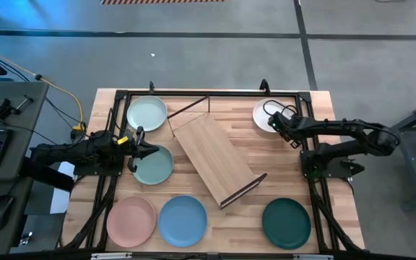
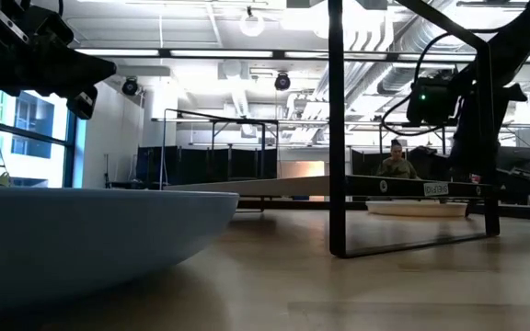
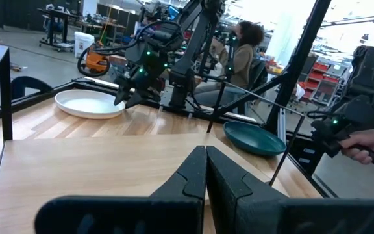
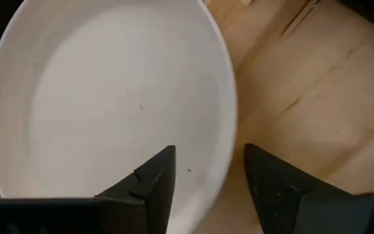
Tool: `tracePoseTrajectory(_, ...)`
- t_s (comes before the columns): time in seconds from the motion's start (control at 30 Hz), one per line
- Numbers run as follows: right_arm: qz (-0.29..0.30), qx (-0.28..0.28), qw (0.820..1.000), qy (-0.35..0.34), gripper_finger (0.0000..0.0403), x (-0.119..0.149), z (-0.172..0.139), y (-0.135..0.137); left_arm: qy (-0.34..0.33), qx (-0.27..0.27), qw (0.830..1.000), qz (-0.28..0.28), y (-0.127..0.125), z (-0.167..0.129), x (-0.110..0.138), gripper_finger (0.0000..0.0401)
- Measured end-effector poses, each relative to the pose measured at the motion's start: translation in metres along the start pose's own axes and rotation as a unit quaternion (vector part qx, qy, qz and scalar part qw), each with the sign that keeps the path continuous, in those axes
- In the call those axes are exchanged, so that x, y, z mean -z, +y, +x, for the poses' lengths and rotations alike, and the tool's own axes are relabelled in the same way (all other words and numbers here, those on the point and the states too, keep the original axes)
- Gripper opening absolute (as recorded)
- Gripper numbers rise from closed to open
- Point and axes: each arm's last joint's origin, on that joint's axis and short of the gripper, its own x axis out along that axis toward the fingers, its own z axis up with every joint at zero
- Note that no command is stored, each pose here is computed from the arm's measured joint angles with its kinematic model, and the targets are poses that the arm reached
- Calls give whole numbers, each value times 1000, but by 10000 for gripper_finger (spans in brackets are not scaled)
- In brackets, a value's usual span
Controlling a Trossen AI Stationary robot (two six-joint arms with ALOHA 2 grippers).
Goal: Place and stack plates onto a shelf
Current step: Put the white plate on the shelf
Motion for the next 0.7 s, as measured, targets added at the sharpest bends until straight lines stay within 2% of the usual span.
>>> tracePoseTrajectory(0.1,-3,13,1000,-3,122,0,4,-1,0,0,1000,0,0,0,0,0)
tracePoseTrajectory(0.33,-17,37,999,-8,10,1,8,-3,0,0,1000,0,0,0,0,0)
tracePoseTrajectory(0.53,-42,17,999,3,5,-2,1,-3,0,0,1000,0,0,0,0,0)
tracePoseTrajectory(0.7,-98,-49,994,8,1,-8,-18,7,0,0,1000,0,0,0,0,0)
